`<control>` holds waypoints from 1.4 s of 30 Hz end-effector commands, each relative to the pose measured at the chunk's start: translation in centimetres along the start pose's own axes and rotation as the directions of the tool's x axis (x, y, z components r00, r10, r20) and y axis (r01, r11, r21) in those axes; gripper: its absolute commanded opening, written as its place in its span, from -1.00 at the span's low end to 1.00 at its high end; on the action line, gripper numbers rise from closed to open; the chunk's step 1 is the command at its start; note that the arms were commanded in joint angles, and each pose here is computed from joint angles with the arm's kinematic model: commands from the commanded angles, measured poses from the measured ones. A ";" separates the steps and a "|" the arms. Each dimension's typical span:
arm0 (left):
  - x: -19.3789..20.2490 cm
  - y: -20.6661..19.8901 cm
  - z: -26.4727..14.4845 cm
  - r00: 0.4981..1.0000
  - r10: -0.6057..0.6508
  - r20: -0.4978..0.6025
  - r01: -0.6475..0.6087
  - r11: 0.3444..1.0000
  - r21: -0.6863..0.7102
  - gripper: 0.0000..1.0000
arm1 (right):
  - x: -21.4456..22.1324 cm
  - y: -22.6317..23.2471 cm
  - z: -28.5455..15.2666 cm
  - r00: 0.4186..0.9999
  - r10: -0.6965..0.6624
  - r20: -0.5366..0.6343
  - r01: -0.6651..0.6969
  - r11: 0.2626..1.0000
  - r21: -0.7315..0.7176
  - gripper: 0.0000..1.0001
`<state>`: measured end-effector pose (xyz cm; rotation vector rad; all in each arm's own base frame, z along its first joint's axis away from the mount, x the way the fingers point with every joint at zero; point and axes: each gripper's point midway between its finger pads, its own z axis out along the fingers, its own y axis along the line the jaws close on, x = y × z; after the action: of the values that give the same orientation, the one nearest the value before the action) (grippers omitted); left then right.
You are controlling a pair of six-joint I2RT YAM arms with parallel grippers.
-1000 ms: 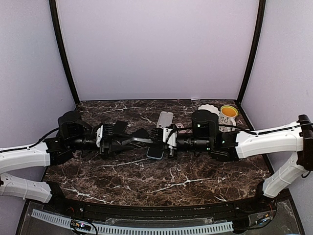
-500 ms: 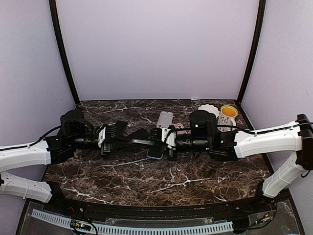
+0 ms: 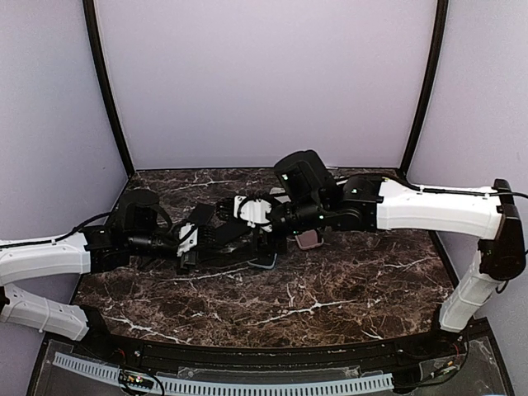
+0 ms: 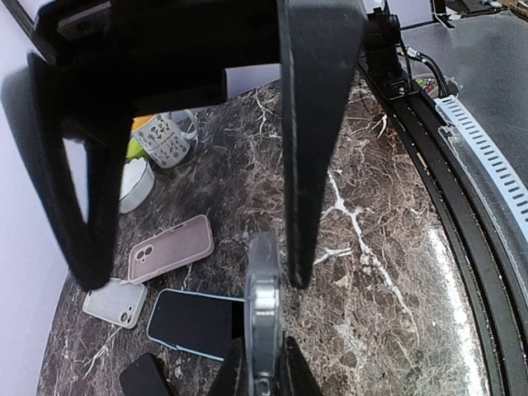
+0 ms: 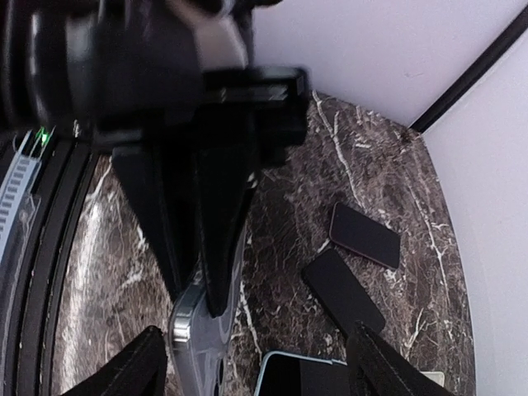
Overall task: Take the phone out of the phone case
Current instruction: Pass from the left arm to the right
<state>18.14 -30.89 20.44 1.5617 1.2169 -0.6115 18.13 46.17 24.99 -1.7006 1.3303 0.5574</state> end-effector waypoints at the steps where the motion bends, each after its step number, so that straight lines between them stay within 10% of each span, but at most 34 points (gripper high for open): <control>1: -2.0 1.4 -0.4 0.997 0.070 0.022 -0.069 0.997 -0.046 -1.00 | 3.9 2.9 1.4 0.980 0.046 -0.194 -0.071 0.990 -0.122 0.43; 27: -1.9 2.9 -1.0 0.998 0.057 0.001 -0.057 0.988 -0.142 -1.00 | 2.1 2.0 3.2 0.992 0.119 -0.053 -0.121 0.992 -0.046 -0.43; 36: -2.1 2.8 -1.1 0.998 0.058 0.003 -0.057 0.988 -0.140 -0.98 | 3.3 1.9 3.8 0.991 0.106 -0.080 -0.109 0.994 -0.025 -1.00; 42: -2.4 2.7 -2.0 0.996 0.086 0.009 -0.083 0.983 -0.165 0.41 | 3.3 -0.9 2.4 0.992 0.125 -0.031 -0.121 0.987 0.105 -1.00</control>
<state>19.49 -30.24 21.26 1.5192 1.2467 -0.4915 18.57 46.58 18.76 -1.7096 1.5192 0.5456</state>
